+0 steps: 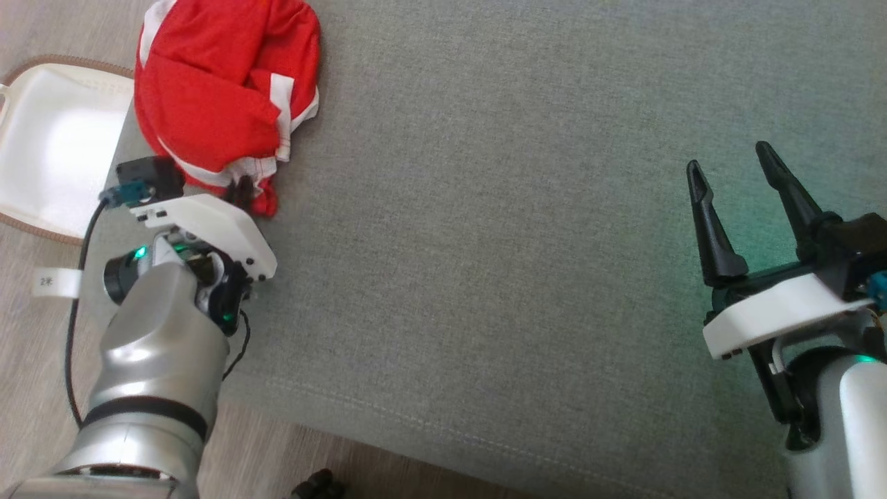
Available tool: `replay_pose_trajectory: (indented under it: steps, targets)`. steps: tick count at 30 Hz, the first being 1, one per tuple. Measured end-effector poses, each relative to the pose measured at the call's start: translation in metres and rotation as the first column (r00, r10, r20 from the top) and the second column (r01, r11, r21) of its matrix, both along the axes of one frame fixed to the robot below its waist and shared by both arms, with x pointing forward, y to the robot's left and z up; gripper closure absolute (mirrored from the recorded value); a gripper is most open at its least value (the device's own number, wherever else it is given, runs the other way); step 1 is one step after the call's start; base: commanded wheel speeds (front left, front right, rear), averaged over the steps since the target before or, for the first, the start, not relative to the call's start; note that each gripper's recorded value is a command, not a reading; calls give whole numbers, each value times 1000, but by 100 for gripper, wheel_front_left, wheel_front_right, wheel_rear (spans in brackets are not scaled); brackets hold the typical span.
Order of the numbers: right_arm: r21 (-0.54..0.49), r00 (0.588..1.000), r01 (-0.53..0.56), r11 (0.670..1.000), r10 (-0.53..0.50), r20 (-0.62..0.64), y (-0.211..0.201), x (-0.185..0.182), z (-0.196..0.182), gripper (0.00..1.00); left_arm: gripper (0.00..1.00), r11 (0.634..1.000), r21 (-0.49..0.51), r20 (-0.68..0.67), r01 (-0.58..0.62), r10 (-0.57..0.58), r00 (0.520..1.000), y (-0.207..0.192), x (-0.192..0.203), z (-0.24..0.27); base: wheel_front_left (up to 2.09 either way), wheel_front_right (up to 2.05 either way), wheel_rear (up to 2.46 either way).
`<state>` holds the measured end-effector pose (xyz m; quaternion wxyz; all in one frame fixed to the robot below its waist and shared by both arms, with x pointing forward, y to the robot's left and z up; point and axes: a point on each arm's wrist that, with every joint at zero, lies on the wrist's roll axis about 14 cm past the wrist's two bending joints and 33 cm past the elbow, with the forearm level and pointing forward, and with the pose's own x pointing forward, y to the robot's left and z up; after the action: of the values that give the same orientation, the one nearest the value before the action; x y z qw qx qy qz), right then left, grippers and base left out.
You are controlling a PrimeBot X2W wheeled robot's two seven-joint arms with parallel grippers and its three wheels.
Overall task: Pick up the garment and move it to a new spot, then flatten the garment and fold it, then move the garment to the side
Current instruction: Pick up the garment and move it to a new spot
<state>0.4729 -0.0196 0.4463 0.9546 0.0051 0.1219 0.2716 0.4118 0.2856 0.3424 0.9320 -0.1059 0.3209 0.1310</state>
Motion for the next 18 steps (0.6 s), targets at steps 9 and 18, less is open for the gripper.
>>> replay_pose_trajectory:
  steps: [9, 18]
  targets:
    - [9, 999, 18, 1000, -19, 46, -3, -2, 20, 0, 100, 997, 72, 162, 16, -27, 986, 7, 6, 33, 0, 0, 0]
    - [55, 994, 37, 998, -42, 96, -6, -26, 47, 0, 100, 989, 149, 471, -17, -56, 881, 12, 15, 126, 0, 0, 0]
